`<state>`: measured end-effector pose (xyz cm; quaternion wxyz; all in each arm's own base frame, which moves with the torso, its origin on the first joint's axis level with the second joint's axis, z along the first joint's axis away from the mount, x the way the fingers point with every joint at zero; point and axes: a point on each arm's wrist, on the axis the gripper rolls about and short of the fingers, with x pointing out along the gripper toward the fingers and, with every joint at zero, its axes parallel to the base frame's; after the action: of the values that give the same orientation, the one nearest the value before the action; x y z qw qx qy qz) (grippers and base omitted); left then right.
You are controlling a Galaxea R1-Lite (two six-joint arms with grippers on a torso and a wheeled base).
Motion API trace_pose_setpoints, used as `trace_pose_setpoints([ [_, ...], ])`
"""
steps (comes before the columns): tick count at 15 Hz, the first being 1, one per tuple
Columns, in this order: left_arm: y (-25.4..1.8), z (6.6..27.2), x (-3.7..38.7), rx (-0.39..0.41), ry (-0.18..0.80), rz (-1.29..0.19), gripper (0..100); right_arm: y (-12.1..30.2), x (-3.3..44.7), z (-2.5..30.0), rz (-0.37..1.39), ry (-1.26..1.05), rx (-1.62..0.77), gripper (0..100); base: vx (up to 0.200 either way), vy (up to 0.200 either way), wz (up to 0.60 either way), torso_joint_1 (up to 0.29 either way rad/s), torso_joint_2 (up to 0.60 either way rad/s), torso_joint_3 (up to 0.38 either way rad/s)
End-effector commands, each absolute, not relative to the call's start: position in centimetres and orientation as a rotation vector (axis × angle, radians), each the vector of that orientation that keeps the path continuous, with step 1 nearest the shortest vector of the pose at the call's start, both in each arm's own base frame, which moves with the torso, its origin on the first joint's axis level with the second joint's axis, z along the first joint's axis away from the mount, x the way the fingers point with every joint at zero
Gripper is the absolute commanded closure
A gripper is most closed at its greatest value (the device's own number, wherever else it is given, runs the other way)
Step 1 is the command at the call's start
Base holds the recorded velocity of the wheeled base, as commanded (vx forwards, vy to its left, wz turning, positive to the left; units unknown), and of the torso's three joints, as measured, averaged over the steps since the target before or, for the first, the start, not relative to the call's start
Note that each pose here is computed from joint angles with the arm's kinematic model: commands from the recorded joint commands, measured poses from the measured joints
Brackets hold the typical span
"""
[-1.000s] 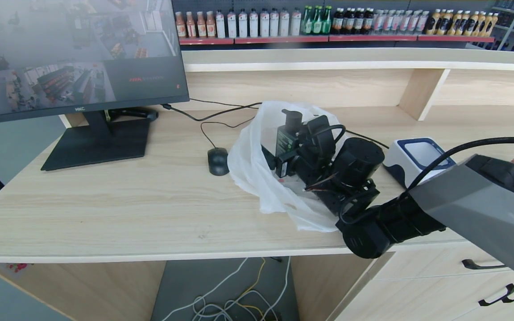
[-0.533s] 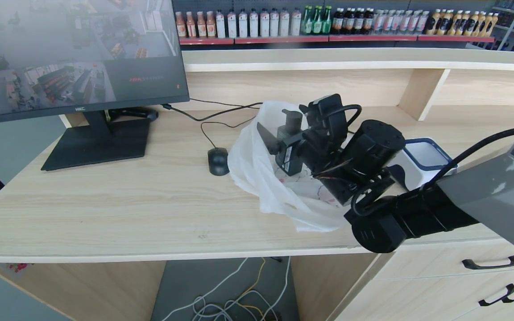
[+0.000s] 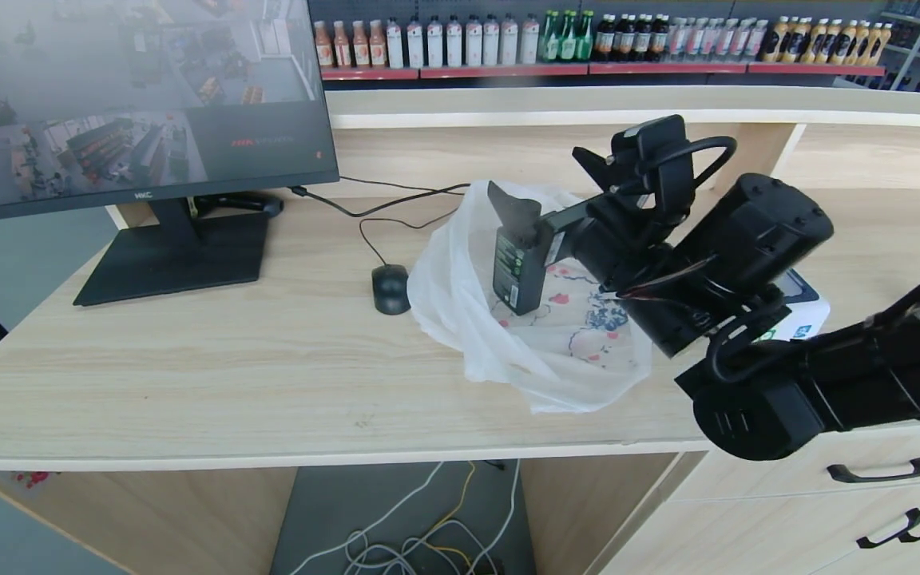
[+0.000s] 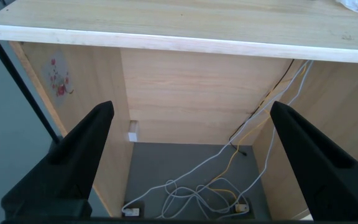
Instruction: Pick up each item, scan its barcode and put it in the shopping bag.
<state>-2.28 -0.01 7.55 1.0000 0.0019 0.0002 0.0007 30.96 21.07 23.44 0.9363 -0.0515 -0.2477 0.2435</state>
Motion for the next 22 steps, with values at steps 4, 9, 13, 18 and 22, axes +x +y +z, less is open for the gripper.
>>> trace_pose_setpoints([
  [4, 0.0, 7.5, -2.3, 0.005, 0.0, 0.002, 0, 17.8, 25.5, 21.9, 0.504, -0.515, -0.105, 0, 0.0, 0.0, 0.0, 0.0, 0.0, 0.0],
  [9, 0.0, 7.5, -2.3, 0.006, 0.0, 0.002, 0, 15.1, 21.4, 17.8, 0.546, -0.324, -0.108, 0, 0.0, 0.0, 0.0, 0.0, 0.0, 0.0],
  [13, 0.0, 7.5, -2.3, 0.006, 0.0, 0.002, 0, 14.6, 20.4, 16.6, 0.566, -0.26, -0.087, 0, 0.0, 0.0, 0.0, 0.0, 0.0, 0.0],
  [18, 0.0, 7.5, -2.3, 0.008, 0.0, 0.002, 0, 16.4, 21.5, 17.3, 0.591, -0.304, -0.068, 0, -0.12, 0.0, 0.0, 0.002, 0.0, 0.0],
  [22, 0.0, 7.5, -2.3, 0.008, 0.0, 0.002, 0, 16.8, 21.5, 17.9, 0.599, -0.326, -0.058, 0, 0.0, 0.0, 0.0, 0.0, 0.0, 0.0],
])
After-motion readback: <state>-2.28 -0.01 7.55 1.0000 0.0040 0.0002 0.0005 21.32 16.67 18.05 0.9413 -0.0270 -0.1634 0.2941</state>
